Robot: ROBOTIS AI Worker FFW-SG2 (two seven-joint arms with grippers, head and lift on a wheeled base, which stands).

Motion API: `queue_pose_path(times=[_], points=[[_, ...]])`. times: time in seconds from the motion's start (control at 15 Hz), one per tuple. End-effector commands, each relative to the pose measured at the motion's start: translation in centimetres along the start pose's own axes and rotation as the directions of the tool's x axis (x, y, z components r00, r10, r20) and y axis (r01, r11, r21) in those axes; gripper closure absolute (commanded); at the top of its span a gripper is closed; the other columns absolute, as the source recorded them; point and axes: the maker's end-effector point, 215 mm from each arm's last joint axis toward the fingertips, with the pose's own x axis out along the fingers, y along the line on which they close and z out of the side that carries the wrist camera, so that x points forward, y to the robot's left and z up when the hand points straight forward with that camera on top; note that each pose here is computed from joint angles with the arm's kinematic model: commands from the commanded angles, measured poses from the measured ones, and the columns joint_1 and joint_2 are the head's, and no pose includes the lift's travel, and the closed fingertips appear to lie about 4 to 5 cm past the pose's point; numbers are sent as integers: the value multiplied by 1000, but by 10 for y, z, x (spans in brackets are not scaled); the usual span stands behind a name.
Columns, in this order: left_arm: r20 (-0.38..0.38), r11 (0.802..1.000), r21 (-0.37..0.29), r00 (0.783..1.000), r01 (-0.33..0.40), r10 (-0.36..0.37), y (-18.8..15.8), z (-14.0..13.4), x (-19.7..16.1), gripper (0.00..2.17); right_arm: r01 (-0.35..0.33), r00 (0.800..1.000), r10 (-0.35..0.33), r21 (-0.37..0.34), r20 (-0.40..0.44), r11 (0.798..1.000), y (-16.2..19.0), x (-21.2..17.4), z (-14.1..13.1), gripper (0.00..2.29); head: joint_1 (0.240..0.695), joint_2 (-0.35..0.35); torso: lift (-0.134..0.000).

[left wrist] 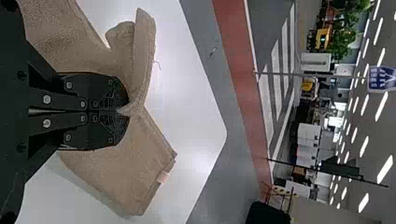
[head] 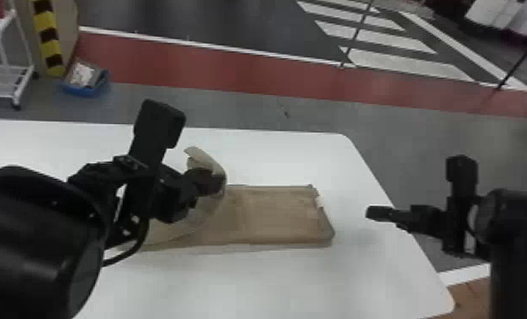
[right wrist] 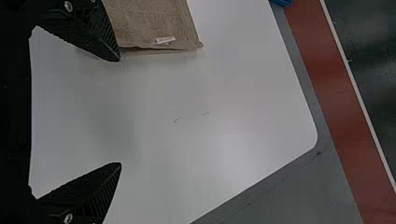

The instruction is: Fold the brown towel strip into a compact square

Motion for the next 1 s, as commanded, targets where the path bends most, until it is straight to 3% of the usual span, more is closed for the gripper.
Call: queue_pose_path(times=[0.0,0.47,0.93], points=[[19,1000,-5,1000,1,-1,0,8,-2,2142,0,1000,0,7,-6,1000,-1,0,-3,80,695,-350,-124],[92,999,-21,995,-30,32,1,25,-15,2142,4,1000,-4,7,-1,1000,-2,-1,1,80,695,-350,-124],[108,998,62,994,10,-17,-48,9,24,2074,-3,1000,4,7,-5,1000,1,1,-2,80,695,-350,-124]])
